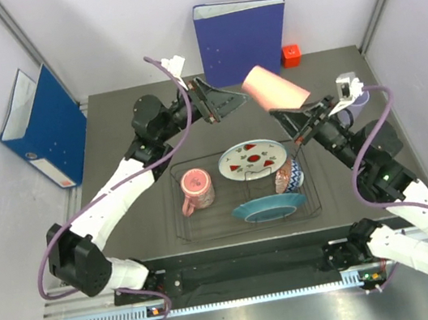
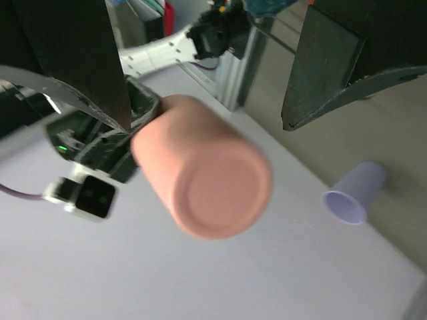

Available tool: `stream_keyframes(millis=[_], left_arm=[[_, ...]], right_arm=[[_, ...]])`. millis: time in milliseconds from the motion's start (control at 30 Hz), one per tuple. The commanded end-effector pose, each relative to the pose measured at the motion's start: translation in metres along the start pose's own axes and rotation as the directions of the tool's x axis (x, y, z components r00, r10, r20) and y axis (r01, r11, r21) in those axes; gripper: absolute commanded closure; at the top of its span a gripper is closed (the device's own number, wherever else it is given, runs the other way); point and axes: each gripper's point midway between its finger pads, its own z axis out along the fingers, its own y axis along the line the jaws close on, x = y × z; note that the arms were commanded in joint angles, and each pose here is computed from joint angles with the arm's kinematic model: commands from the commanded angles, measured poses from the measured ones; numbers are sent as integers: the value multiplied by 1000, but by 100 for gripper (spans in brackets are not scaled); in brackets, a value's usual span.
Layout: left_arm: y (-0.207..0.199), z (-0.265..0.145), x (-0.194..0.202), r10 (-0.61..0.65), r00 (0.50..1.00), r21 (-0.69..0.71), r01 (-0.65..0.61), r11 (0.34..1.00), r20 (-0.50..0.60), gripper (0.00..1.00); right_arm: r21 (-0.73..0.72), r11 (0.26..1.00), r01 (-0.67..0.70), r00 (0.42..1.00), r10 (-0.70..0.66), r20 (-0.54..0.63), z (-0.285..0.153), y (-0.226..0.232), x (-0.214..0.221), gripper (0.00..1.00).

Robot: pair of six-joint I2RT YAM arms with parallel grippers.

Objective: Unload the mixed dishes from the dish rack
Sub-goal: Pick up the cup from the dish rack, then place the cup at the center of the board.

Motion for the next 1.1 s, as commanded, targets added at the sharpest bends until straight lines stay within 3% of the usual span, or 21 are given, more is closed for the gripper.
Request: stream_keyframes(millis=[0,33,67,133,167,200,267,300,333,400,433,500,567,600,633,700,733,800,833,1067], left_arm=[[33,-20,-36,69,990,-241,-37,970,125,1],[48,-27,-43,63,986,-311,-12,950,157,1],[65,-38,-48,54,979,-404,31,914,195,1],[83,-52,-52,51,970,-500,77,863,237,1],[88,-57,-52,52,968,-532,91,842,247,1],[101,-67,-48,46,967,-595,117,795,252,1],[108,-75,-44,33,967,-635,141,760,254,1],[115,-81,-39,21,967,-666,158,729,252,1],[118,-84,-35,11,968,-679,166,715,249,1],[123,-91,-28,-6,968,-694,184,696,251,1],[126,-94,-22,-20,969,-701,192,687,246,1],[130,-100,-13,-37,969,-711,204,673,242,1],[134,-108,-4,-48,970,-728,212,652,239,1],[134,-111,-2,-51,971,-735,212,644,236,1],[137,-117,3,-55,972,-752,213,623,229,1],[140,-124,8,-64,972,-769,220,600,228,1],[140,-127,12,-68,973,-777,219,591,223,1],[144,-133,17,-77,973,-792,222,569,218,1],[142,-135,19,-78,973,-791,223,569,218,1],[148,-149,36,-97,973,-806,228,546,210,1]], right_arm=[[212,975,63,986,-94,139,-7,-23,-58,100],[278,958,73,989,-104,101,-10,-34,-54,100],[356,932,66,982,-124,143,-15,-41,-75,100],[503,860,88,987,-143,71,-23,-68,-69,100],[610,791,59,978,-168,123,-33,-79,-94,100],[691,718,85,987,-155,40,-37,-99,-78,100],[795,605,52,983,-169,65,-48,-111,-105,100],[843,530,87,991,-132,-19,-50,-128,-86,100],[871,489,44,990,-137,26,-54,-129,-109,100],[913,402,67,996,-77,-40,-56,-146,-94,100],[922,385,42,997,-81,-11,-56,-146,-111,100],[936,345,65,998,-30,-59,-57,-162,-102,100],[930,363,57,996,45,-79,-51,-172,-97,100],[951,306,46,994,76,-72,-66,-190,-100,100],[938,345,30,983,161,-91,-62,-195,-87,100],[963,269,18,958,272,-94,-83,-228,-70,100],[964,265,18,927,356,-115,-89,-237,-45,100],[975,214,-61,902,431,-38,-103,-257,-28,100],[978,194,-75,865,500,-33,-113,-263,0,100],[998,40,-38,858,514,12,-143,-290,18,100]])
